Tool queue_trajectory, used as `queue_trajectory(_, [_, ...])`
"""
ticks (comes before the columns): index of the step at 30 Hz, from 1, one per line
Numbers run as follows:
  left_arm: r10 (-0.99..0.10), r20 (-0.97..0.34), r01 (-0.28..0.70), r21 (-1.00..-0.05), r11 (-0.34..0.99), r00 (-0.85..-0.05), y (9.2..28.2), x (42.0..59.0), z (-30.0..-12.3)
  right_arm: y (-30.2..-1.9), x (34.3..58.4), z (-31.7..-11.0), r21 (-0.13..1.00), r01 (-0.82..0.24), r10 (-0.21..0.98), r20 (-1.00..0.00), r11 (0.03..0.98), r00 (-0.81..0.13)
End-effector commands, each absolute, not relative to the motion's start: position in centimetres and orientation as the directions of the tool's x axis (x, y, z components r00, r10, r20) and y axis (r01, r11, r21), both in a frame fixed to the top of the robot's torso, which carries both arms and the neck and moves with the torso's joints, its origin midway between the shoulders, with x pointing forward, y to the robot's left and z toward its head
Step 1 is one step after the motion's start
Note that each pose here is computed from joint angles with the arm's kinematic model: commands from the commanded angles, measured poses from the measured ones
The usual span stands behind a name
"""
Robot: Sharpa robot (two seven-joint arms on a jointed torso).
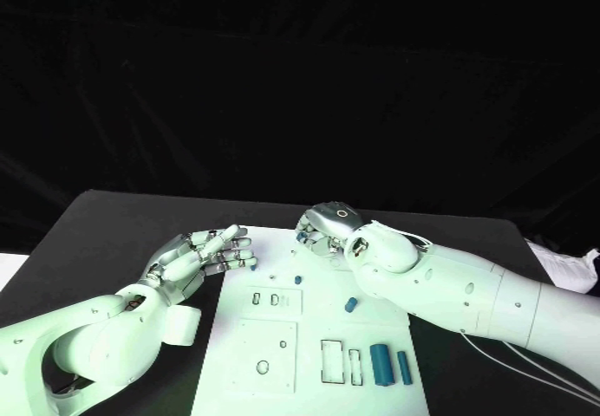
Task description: Assemble the parts on the task board
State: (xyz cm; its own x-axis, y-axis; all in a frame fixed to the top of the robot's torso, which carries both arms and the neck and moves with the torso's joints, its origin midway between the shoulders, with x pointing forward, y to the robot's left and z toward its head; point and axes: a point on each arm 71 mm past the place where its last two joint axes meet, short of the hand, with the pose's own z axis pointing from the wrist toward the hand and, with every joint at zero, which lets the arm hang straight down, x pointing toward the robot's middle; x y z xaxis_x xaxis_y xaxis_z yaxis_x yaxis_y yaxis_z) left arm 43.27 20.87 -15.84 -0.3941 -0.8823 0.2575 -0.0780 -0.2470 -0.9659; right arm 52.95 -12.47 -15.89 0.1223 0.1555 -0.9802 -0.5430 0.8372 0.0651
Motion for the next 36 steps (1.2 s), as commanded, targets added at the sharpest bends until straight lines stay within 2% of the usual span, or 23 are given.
queue_trajectory(1, [-0.873, 0.266, -0.078, -0.963, -0.257, -0.409, 20.6, 43.2, -15.6, -12.4, 53.2, -16.3, 0.043, -0.530, 0.127, -0.984, 0.847, 0.123])
queue_trajectory(17, [-0.872, 0.267, -0.081, -0.963, -0.257, -0.411, 20.5, 43.2, -15.7, -12.0, 53.5, -16.8, 0.039, -0.522, 0.102, -0.990, 0.852, 0.093])
queue_trajectory(25, [-0.873, 0.267, -0.081, -0.963, -0.256, -0.409, 20.6, 43.2, -15.7, -12.7, 53.5, -16.4, 0.069, -0.503, 0.150, -0.981, 0.861, 0.123])
queue_trajectory(30, [-0.874, 0.267, -0.082, -0.963, -0.256, -0.406, 20.7, 43.3, -15.7, -13.7, 52.8, -15.7, 0.106, -0.503, 0.194, -0.973, 0.858, 0.127])
queue_trajectory(36, [-0.875, 0.269, -0.084, -0.963, -0.257, -0.403, 20.8, 43.2, -15.7, -17.4, 51.7, -14.3, 0.213, -0.457, 0.277, -0.958, 0.864, 0.077])
